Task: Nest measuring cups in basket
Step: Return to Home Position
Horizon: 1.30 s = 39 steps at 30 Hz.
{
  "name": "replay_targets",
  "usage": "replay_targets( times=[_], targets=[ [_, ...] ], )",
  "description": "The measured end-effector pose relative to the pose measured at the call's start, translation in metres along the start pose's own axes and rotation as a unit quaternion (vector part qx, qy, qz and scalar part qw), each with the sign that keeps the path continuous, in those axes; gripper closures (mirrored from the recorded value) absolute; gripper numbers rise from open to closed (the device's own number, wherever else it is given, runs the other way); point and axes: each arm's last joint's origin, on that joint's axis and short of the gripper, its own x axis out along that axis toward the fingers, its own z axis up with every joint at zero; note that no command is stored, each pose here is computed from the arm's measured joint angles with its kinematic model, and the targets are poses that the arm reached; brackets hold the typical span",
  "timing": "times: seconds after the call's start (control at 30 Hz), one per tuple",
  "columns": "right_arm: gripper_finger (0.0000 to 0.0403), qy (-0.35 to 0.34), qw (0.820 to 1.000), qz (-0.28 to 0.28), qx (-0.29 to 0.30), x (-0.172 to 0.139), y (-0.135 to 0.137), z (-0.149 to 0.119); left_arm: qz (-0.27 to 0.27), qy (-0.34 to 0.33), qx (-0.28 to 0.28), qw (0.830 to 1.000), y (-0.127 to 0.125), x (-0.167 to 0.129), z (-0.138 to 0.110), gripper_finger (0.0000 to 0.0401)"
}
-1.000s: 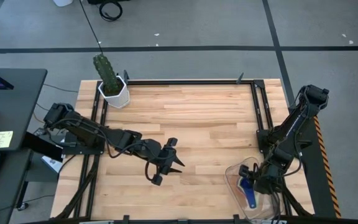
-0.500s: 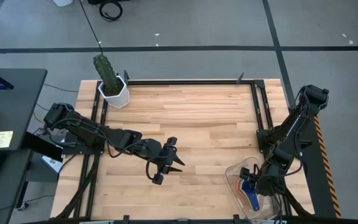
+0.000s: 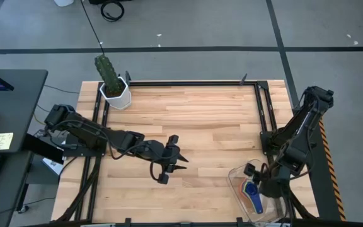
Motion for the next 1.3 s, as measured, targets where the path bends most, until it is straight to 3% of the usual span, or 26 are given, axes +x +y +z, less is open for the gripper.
replay_targets(
  times=[0.17, 0.33, 0.4, 0.6, 0.9, 1.17, 1.3],
  targets=[
    [0.0302, 0.034, 0.995, -0.093, 0.029, -0.003, -0.012, -0.005, 0.010, 0.004, -0.003, 1.000, 0.005, 0.003, -0.002, 0.0280],
    [0.0371, 0.060, 0.987, -0.140, 0.050, -0.005, -0.028, -0.011, 0.018, 0.005, -0.007, 1.000, 0.011, 0.003, -0.002, 0.0280],
    [0.0393, 0.056, 0.988, -0.137, 0.053, -0.005, -0.036, -0.011, 0.021, 0.005, -0.008, 1.000, 0.013, 0.003, -0.002, 0.0280],
    [0.0398, 0.048, 0.986, -0.135, 0.083, 0.010, -0.055, -0.024, 0.029, 0.010, -0.011, 0.999, 0.020, 0.004, -0.003, 0.0280],
    [0.0400, 0.098, 0.982, -0.106, 0.121, 0.036, -0.053, -0.060, 0.030, 0.021, -0.011, 0.999, 0.020, 0.004, -0.005, 0.0280],
    [0.0401, 0.112, 0.966, -0.115, 0.202, 0.041, -0.052, -0.070, 0.030, 0.023, -0.011, 0.999, 0.020, 0.004, -0.005, 0.0280],
    [0.0402, 0.138, 0.947, -0.122, 0.264, 0.039, -0.050, -0.076, 0.030, 0.024, -0.008, 0.999, 0.020, 0.004, -0.005, 0.0280]
  ],
)
